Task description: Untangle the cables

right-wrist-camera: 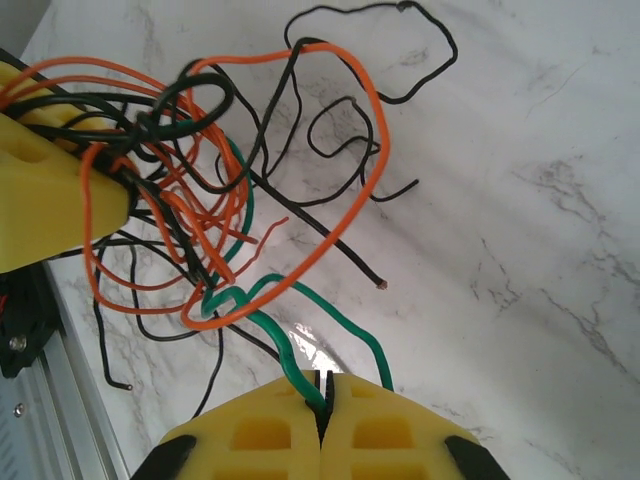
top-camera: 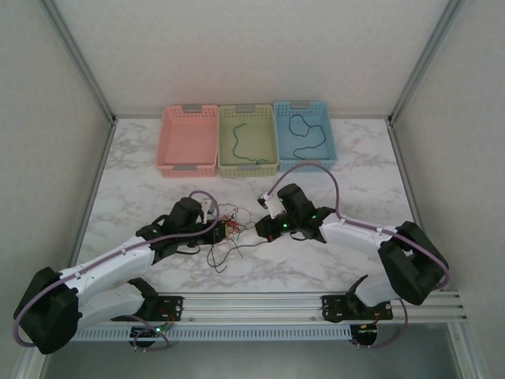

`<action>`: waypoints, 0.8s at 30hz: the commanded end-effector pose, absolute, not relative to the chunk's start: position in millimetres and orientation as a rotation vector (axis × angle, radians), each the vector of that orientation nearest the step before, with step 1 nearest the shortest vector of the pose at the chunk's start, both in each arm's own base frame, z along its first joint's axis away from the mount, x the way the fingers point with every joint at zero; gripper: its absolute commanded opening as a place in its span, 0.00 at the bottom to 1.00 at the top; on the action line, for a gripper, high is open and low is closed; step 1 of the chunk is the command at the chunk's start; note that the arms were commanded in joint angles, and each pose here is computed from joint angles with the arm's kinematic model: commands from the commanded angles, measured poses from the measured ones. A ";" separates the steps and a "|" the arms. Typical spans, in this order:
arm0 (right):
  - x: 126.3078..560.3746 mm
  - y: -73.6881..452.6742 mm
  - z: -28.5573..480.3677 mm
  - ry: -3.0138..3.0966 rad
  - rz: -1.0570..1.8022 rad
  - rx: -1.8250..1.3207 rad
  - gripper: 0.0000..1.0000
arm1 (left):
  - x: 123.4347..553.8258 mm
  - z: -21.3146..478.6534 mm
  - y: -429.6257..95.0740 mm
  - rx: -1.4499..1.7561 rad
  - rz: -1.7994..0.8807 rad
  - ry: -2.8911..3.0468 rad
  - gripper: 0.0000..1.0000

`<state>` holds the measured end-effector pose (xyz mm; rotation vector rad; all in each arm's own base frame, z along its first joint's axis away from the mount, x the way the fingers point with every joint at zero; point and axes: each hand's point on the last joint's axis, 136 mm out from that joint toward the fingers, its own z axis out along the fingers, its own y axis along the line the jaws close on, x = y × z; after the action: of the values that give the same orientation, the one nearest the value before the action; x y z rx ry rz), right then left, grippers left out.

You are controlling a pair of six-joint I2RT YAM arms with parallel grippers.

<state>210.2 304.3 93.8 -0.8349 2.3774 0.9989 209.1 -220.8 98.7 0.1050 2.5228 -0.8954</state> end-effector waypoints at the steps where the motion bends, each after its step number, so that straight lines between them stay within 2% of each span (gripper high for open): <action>1: 220.1 290.9 93.9 2.388 0.878 -0.755 0.00 | 218.5 103.8 -216.7 0.073 -0.855 2.499 0.00; 7: 256.9 232.4 76.9 2.514 0.606 -0.404 0.00 | 222.0 97.0 -192.6 -0.032 -0.725 2.499 0.00; 13: 274.3 178.6 77.9 2.516 0.640 -0.060 0.00 | 219.4 97.1 -188.1 -0.043 -0.720 2.492 0.00; 19: 277.1 154.5 77.7 2.528 0.590 0.063 0.00 | 220.9 97.7 -188.0 -0.051 -0.721 2.482 0.00; 24: 274.9 164.6 81.5 2.504 0.691 0.036 0.00 | 221.2 95.9 -189.7 -0.044 -0.723 2.490 0.00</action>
<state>279.8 162.7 81.1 0.0200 2.5065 0.6410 220.5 -195.0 100.6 -0.0116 2.4792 -0.7478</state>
